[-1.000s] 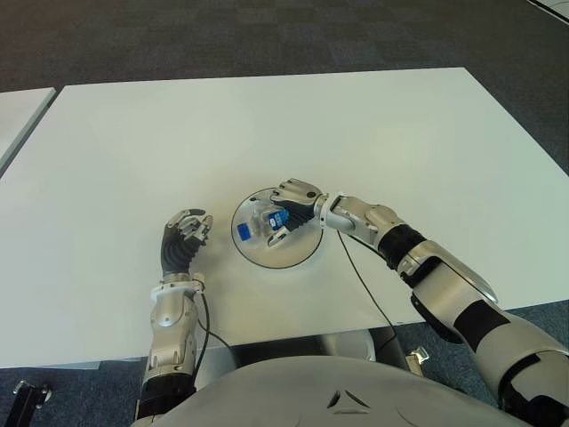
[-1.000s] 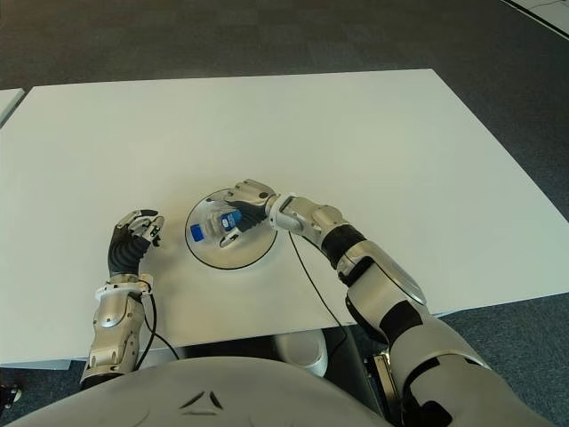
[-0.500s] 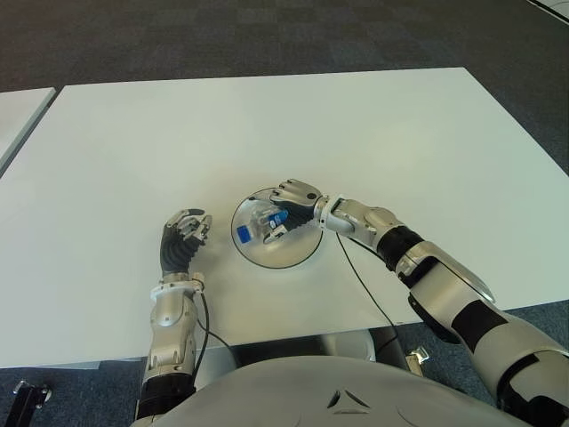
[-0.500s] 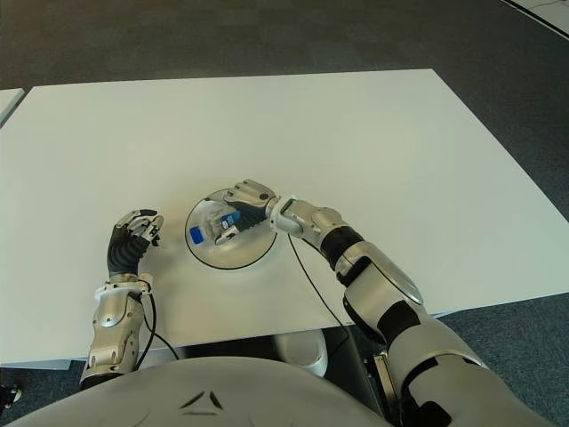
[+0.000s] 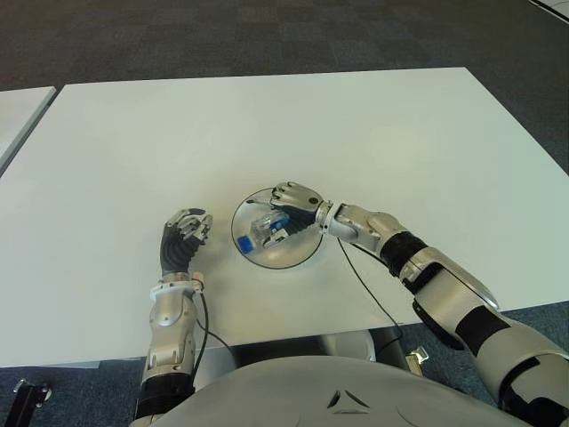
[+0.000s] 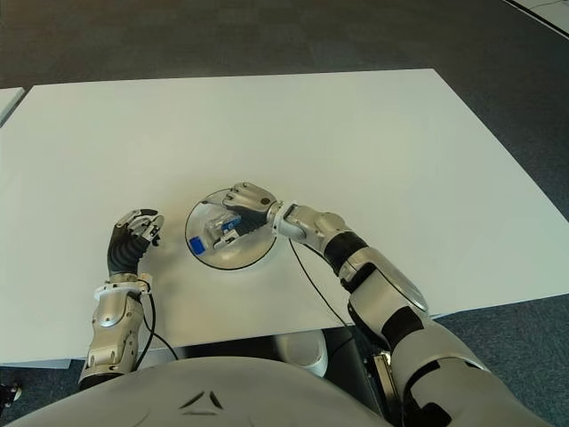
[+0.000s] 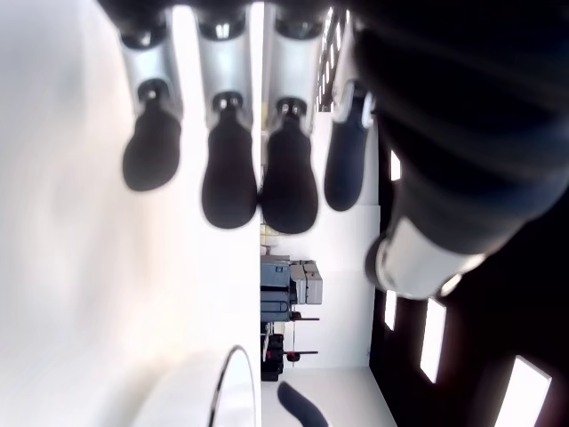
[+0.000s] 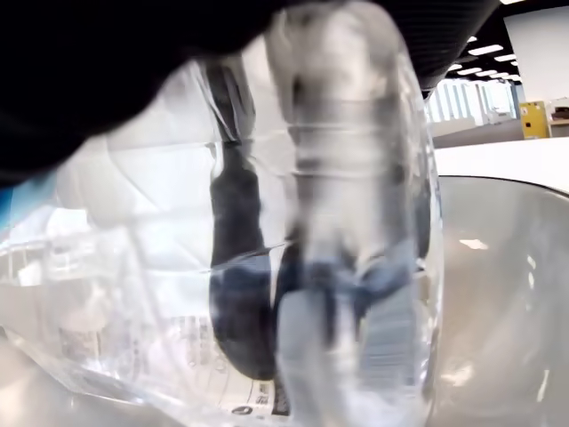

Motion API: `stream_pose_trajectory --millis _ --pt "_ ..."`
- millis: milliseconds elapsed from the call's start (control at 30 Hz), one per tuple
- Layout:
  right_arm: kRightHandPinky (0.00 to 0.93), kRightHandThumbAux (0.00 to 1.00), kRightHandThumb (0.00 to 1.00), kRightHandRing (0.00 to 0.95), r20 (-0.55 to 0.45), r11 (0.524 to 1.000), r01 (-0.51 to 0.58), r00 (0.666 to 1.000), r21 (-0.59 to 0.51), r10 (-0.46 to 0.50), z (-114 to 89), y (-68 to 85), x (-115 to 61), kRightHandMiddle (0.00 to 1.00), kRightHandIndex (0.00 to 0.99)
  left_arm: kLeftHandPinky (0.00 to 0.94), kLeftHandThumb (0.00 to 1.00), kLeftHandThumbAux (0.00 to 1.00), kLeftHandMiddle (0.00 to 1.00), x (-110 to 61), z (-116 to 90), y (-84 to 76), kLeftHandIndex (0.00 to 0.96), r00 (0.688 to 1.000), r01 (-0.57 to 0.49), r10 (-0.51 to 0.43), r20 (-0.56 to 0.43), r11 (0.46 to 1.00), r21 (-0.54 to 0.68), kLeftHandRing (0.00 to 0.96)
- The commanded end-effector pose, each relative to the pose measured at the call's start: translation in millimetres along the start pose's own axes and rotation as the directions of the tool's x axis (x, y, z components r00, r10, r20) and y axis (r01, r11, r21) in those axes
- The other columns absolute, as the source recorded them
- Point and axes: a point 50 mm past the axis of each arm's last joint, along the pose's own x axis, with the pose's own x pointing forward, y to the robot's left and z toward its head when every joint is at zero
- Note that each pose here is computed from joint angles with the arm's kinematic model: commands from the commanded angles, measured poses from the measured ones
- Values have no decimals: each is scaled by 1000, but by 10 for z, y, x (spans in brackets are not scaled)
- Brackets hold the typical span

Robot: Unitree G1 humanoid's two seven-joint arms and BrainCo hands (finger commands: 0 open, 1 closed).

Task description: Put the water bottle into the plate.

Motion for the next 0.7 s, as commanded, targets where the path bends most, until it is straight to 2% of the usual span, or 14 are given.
stream_pose_trajectory --millis 33,333,700 --pt "0 117 345 0 -7 1000 19 1000 11 -18 19 35 -55 0 0 722 701 721 729 18 -1 4 433 1000 11 -11 -12 1000 1 718" --pt "0 103 270 0 -31 999 46 998 4 -46 35 18 -82 0 0 716 704 720 729 25 -10 4 434 1000 -11 11 -24 1000 2 717" --pt "0 107 240 0 -47 998 62 997 10 -61 48 21 -113 0 0 729 702 720 733 34 -5 -6 434 1000 -9 9 -6 1000 12 722"
